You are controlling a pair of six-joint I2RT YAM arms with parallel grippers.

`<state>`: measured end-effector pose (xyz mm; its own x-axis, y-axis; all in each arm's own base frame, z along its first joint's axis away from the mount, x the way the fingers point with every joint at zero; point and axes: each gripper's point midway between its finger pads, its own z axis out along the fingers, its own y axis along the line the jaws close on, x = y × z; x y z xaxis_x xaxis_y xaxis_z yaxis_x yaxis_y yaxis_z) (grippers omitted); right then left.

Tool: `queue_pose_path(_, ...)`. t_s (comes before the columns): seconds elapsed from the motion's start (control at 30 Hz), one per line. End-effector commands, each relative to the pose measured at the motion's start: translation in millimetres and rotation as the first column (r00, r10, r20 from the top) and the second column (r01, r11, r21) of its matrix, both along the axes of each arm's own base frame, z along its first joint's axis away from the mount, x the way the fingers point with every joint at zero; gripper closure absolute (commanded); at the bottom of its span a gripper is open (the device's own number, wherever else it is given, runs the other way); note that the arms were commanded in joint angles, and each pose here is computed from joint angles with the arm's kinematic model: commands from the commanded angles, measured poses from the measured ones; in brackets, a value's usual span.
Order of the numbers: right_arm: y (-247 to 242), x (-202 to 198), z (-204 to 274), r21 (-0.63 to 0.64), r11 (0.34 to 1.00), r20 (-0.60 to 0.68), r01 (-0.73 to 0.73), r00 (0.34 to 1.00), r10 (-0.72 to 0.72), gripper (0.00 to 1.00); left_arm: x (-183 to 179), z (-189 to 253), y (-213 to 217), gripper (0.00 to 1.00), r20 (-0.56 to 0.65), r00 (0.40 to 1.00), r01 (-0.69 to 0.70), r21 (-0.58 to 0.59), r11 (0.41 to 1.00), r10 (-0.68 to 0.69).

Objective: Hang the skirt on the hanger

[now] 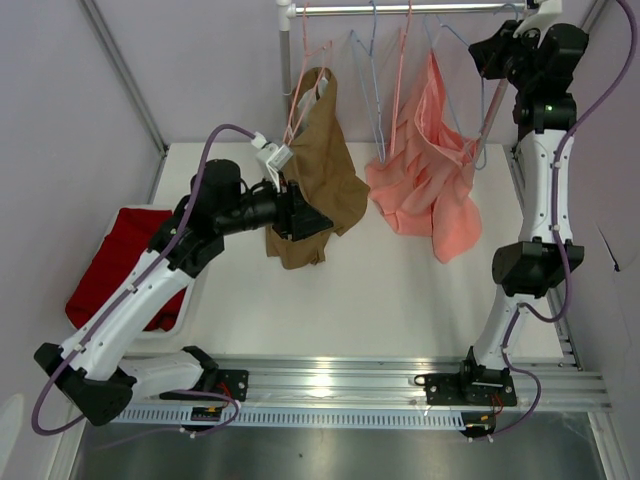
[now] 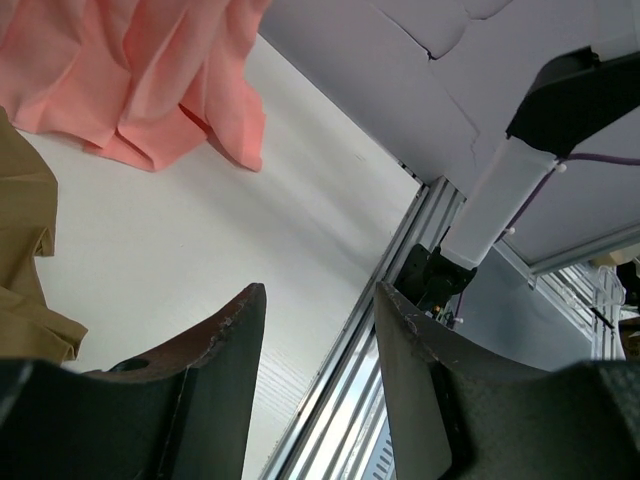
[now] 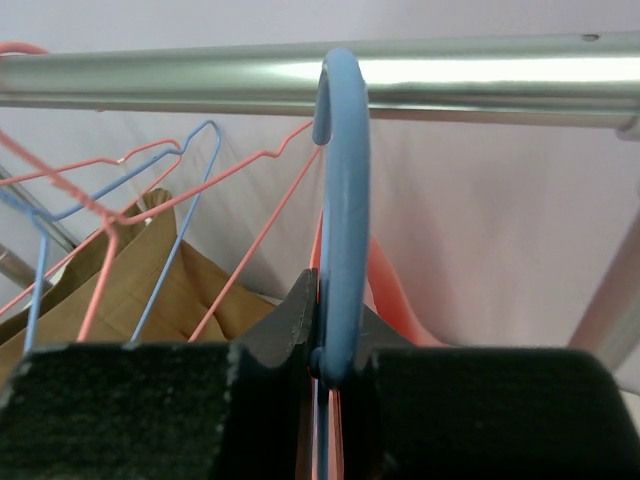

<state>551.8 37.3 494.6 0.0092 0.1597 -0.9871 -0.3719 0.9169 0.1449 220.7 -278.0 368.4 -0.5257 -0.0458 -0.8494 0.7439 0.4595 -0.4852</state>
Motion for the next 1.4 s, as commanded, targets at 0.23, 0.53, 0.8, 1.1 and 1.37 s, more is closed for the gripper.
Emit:
queue_pose_path(0.23,0.4,5.5,78.0,0.029,0.999,0.295,0.029,0.955,-0.037,1.0,11.7,-6.2,-6.5,0.48,0.002,1.0,0.0,0.015,1.0,0.0)
queue_pose_path(0.53,10.2,-9.1,101.9,0.036,0.999,0.369,0.036,0.928,-0.046,1.0,13.6,-15.6,-11.1,0.48,-0.019,1.0,0.019,0.021,1.0,-0.019)
queue_pose_path(0.8,7.0,14.3,88.8,0.063,0.995,0.349,0.078,0.932,-0.095,1.0,13.3,-18.5,-12.5,0.48,-0.026,0.999,0.027,0.026,0.999,-0.027)
queue_pose_path(1.1,14.0,40.3,62.3,0.07,0.994,0.312,0.09,0.944,-0.107,1.0,14.5,-23.1,-12.8,0.49,-0.035,0.999,0.025,0.034,0.999,-0.024)
queue_pose_path(1.37,15.1,53.7,41.3,0.068,0.993,0.268,0.094,0.957,-0.109,1.0,13.8,-26.3,-12.0,0.48,-0.039,0.999,0.024,0.038,0.999,-0.022)
